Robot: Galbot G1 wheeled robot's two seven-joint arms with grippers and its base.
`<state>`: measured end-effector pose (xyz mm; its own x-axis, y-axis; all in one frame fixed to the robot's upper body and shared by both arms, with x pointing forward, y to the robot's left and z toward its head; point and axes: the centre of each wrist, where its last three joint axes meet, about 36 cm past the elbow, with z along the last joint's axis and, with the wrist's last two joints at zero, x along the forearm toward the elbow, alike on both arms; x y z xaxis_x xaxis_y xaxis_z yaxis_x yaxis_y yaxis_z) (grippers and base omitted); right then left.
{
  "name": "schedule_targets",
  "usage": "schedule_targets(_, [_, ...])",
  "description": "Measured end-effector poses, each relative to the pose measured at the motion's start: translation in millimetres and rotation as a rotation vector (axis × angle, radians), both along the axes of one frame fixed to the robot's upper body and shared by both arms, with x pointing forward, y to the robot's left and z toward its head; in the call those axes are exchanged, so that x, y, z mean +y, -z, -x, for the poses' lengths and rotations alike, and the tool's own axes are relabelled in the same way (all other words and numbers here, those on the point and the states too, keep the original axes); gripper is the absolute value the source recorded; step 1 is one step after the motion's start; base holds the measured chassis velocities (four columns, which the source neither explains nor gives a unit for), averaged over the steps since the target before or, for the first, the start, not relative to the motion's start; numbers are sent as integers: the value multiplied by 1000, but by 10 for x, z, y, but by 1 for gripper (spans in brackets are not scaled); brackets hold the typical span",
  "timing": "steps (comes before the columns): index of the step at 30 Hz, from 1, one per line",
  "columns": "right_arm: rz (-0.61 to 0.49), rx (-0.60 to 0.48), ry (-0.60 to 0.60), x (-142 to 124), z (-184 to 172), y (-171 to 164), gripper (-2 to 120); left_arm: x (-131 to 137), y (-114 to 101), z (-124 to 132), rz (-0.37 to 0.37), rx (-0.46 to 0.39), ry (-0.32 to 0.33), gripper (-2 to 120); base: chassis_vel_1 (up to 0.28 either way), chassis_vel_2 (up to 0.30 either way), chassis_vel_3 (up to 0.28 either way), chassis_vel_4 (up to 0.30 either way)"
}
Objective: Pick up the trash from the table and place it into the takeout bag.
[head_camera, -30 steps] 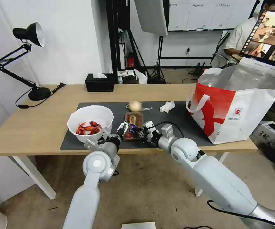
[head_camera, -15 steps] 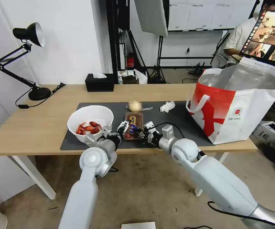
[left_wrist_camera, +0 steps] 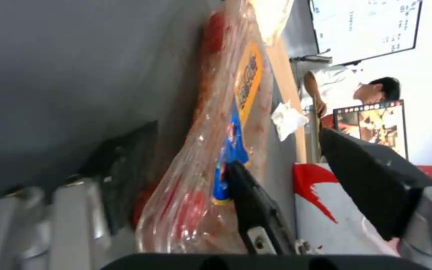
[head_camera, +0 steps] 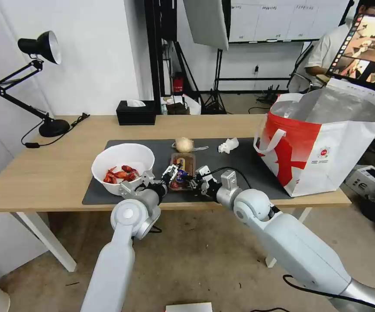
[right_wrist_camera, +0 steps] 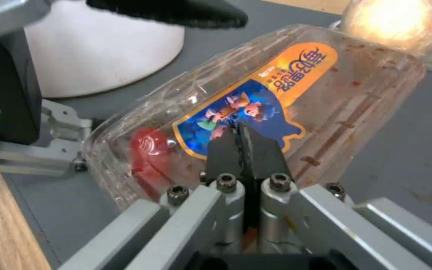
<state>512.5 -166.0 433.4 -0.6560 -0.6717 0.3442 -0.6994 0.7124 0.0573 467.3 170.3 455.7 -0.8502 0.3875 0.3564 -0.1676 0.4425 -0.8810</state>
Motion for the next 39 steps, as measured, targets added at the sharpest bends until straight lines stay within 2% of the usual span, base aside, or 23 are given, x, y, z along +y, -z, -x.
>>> schedule_targets(1, [0,0,0,1,1,1,0,4,4,-1,-6,3,6,80,0,0,0,0])
schedule_targets(2, [0,0,0,1,1,1,0,4,4,-1,-6,3,6,80,0,0,0,0])
schedule_targets(5, [-2,1,0,6,4,0,0,11,15,-4,-21,8,17,66,0,0,0,0])
schedule_targets(6, [-2,1,0,6,4,0,0,11,15,-4,-21,8,17,66,0,0,0,0])
schedule_targets(9, [-4,-1,-1,12,-5,-14,0,12,32,-5,-33,12,32,50,0,0,0,0])
schedule_targets(10, [-4,-1,-1,12,-5,-14,0,12,32,-5,-33,12,32,50,0,0,0,0])
schedule_targets(12, [-5,-2,-1,15,-9,-22,0,3,52,-4,-41,10,36,40,0,0,0,0])
schedule_targets(14, [-5,-3,-1,17,-12,-27,0,-1,63,-3,-45,6,37,37,0,0,0,0])
schedule_targets(16, [-7,-3,-1,21,-14,-29,0,-7,75,-5,-52,0,38,25,0,0,0,0])
schedule_targets(17, [-7,-3,-1,21,-14,-29,0,-7,75,-5,-52,0,38,25,0,0,0,0])
schedule_targets(21, [-11,-6,16,25,-12,-31,0,-29,85,-15,-58,-8,42,7,0,0,0,0])
schedule_targets(25, [-28,-16,45,9,-11,-79,2,-38,96,-19,-65,-10,43,1,0,0,0,0])
schedule_targets(29, [-72,-75,83,-39,19,-185,20,-56,103,-19,-71,-11,41,0,0,0,0,0])
schedule_targets(33, [-91,-98,106,-109,67,-249,30,-60,99,-17,-73,-15,40,0,0,0,0,0])
schedule_targets(36, [-107,-128,144,-300,202,-330,45,-49,95,-1,-79,-32,40,0,0,0,0,0])
schedule_targets(37, [-107,-128,144,-300,202,-330,45,-49,95,-1,-79,-32,40,0,0,0,0,0])
schedule_targets(39, [-106,-154,166,-448,306,-395,55,-42,80,6,-83,-41,38,0,0,0,0,0])
